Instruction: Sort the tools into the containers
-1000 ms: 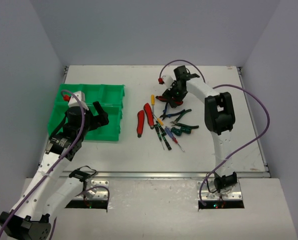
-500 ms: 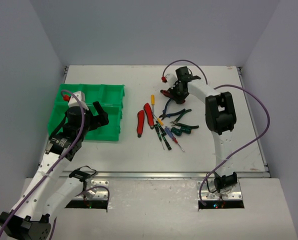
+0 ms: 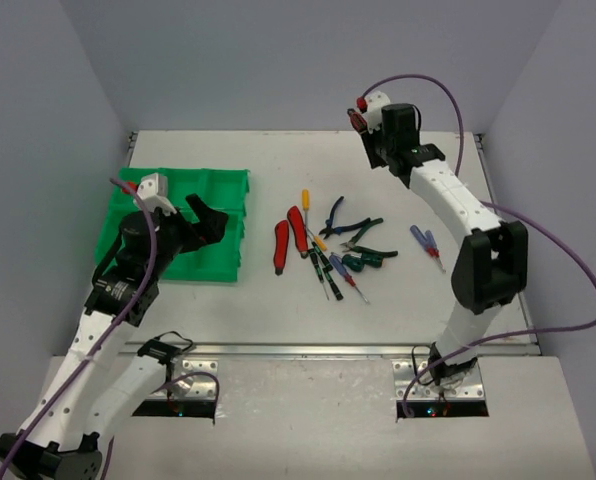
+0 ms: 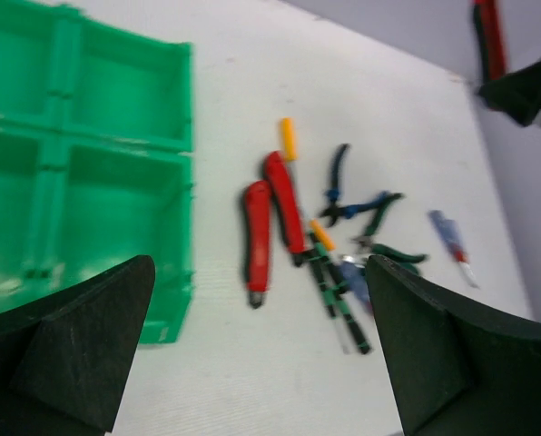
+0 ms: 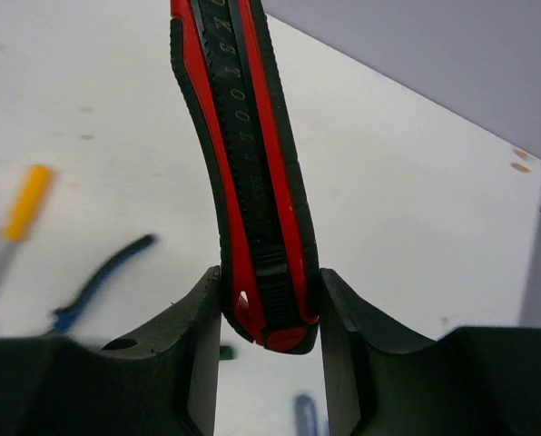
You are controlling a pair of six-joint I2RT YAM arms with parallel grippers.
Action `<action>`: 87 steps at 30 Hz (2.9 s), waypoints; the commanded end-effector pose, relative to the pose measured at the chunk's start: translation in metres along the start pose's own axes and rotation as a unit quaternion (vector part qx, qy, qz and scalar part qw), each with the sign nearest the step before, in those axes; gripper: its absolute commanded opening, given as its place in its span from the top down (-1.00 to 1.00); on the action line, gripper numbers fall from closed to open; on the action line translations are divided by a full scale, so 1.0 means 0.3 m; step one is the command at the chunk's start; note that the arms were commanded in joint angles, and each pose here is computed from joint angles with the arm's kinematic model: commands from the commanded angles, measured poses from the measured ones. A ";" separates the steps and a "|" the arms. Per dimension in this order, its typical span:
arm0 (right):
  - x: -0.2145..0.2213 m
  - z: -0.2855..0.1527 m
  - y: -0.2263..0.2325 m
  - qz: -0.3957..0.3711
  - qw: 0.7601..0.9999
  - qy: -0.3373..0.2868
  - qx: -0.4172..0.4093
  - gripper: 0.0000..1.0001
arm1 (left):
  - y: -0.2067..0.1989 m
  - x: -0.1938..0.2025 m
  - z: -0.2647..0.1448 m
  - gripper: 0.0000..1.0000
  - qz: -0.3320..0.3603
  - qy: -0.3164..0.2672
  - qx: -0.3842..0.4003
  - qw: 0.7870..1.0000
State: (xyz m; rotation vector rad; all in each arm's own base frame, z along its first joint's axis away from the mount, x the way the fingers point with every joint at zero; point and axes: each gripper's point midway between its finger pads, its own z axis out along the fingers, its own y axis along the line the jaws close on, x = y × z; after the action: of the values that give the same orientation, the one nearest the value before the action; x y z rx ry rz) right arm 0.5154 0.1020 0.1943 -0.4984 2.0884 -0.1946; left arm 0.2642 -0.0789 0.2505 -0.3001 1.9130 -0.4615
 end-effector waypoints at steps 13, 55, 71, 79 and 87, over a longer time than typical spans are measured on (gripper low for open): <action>-0.302 -0.744 0.729 0.169 0.863 -0.161 -0.448 1.00 | -0.571 -0.266 0.006 -0.96 -0.063 -0.060 0.403 0.911; 0.094 -0.623 0.531 0.215 0.929 -0.086 -0.287 -0.98 | 0.508 -0.688 0.361 1.00 0.045 -0.142 -0.484 0.862; 0.106 -0.680 0.548 0.200 0.921 -0.103 -0.318 -0.98 | 0.767 -0.711 0.602 1.00 0.104 -0.161 -0.428 0.883; 0.115 -0.662 0.564 0.205 0.919 -0.093 -0.323 -0.98 | 0.910 -0.562 0.657 1.00 0.090 -0.114 -0.476 0.867; 0.100 -0.602 0.665 0.232 0.916 -0.039 -0.326 -0.98 | 0.994 -0.443 0.654 0.28 0.045 -0.050 -0.494 0.867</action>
State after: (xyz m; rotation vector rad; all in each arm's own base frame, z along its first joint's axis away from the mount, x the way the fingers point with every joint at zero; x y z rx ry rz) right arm 0.2835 0.2339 0.1955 -0.3975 2.0895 0.7972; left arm 0.4971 0.1993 0.1513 -0.7680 1.9407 0.6904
